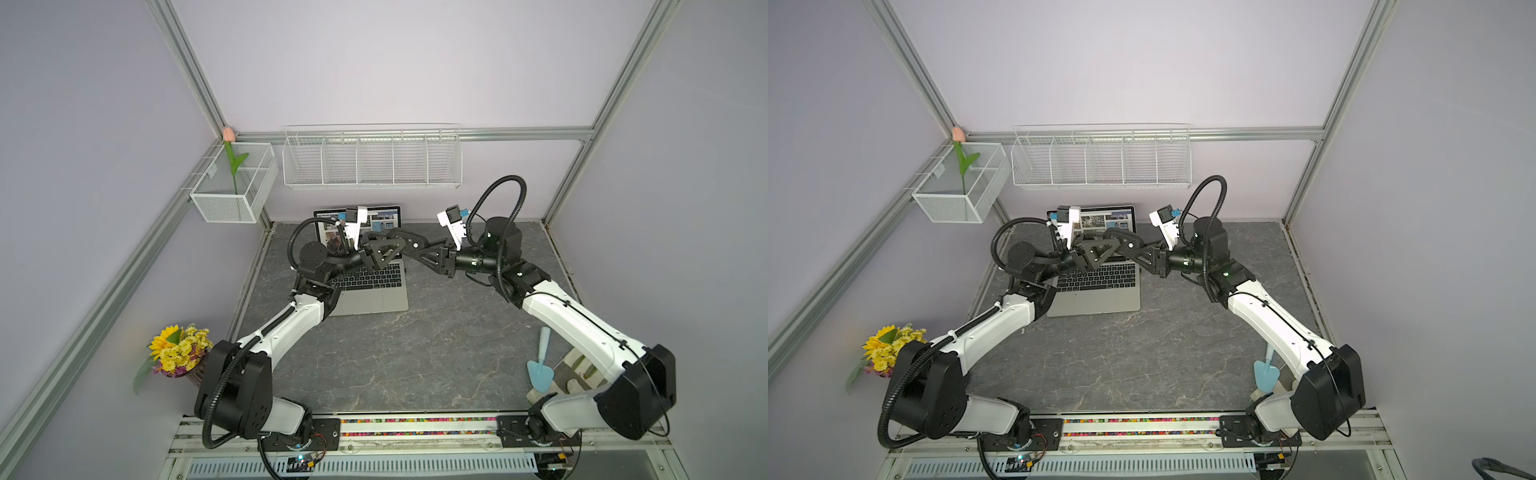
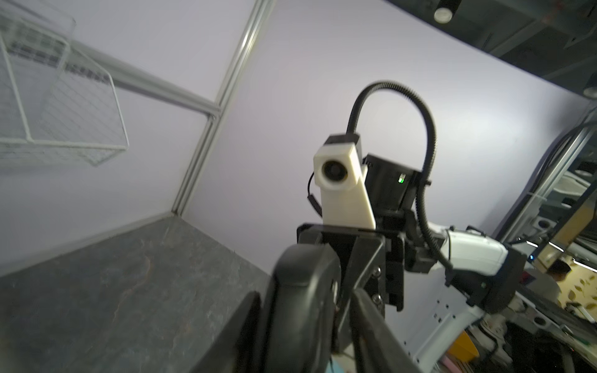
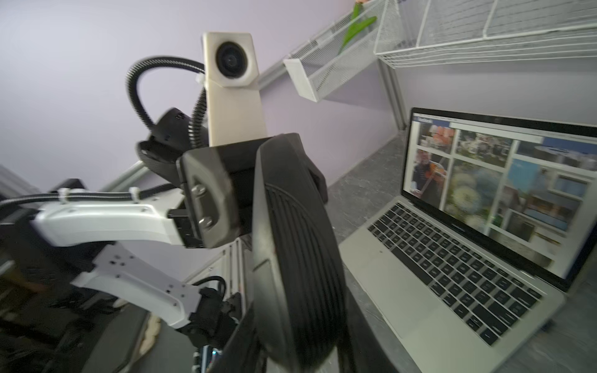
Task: Insert the wireless mouse receiver into the laptop
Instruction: Close the lid on the mouse, then place the mouse at the center of the board.
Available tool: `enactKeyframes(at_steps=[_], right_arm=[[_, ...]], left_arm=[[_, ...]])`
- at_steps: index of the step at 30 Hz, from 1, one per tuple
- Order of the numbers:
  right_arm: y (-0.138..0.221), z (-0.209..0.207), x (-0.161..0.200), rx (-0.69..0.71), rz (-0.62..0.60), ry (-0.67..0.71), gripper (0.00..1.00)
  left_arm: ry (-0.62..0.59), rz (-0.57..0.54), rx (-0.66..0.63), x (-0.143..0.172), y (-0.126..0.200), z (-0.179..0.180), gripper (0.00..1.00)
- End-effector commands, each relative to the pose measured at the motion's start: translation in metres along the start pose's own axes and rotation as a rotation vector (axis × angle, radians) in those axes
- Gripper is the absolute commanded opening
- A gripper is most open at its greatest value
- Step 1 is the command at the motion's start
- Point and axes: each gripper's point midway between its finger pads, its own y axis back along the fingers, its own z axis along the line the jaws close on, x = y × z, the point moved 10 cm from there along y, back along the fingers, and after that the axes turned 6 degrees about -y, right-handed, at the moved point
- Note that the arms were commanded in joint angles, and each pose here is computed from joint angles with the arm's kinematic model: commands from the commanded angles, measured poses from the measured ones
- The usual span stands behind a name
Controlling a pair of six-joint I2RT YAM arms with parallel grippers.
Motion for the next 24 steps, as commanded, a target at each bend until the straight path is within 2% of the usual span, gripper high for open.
enactKeyframes(at_steps=[1,3,6,9,14,17,21,23,24], right_arm=[[0.016,-0.018,0.016,0.465,0.11,0.159,0.08],[0.022,-0.041,0.037,0.708,0.256,0.233,0.07],[0.025,-0.07,0.066,0.922,0.428,0.323,0.07],[0.019,-0.094,0.088,1.044,0.562,0.407,0.07],[-0.011,-0.131,0.12,1.18,0.765,0.594,0.07],[-0.031,-0.149,0.139,1.207,0.858,0.704,0.07],[-0.05,-0.163,0.155,1.216,0.952,0.809,0.07],[-0.054,-0.167,0.162,1.216,0.981,0.831,0.11],[-0.055,-0.169,0.164,1.216,0.99,0.84,0.17]], left_arm=[[0.053,0.075,-0.139,0.003,0.017,0.014,0.99],[0.054,0.004,-0.34,-0.006,0.05,0.024,0.99],[0.053,-0.064,-0.697,-0.012,0.094,0.03,0.99],[0.002,-0.078,-1.047,-0.007,0.123,0.025,0.99],[0.0,-0.111,-1.458,0.01,0.163,0.017,0.99],[0.032,-0.114,-1.574,0.022,0.18,0.016,0.99],[0.088,-0.14,-1.617,0.036,0.197,0.017,0.99],[0.106,-0.148,-1.636,0.04,0.203,0.017,0.99],[0.118,-0.151,-1.649,0.043,0.206,0.018,0.99]])
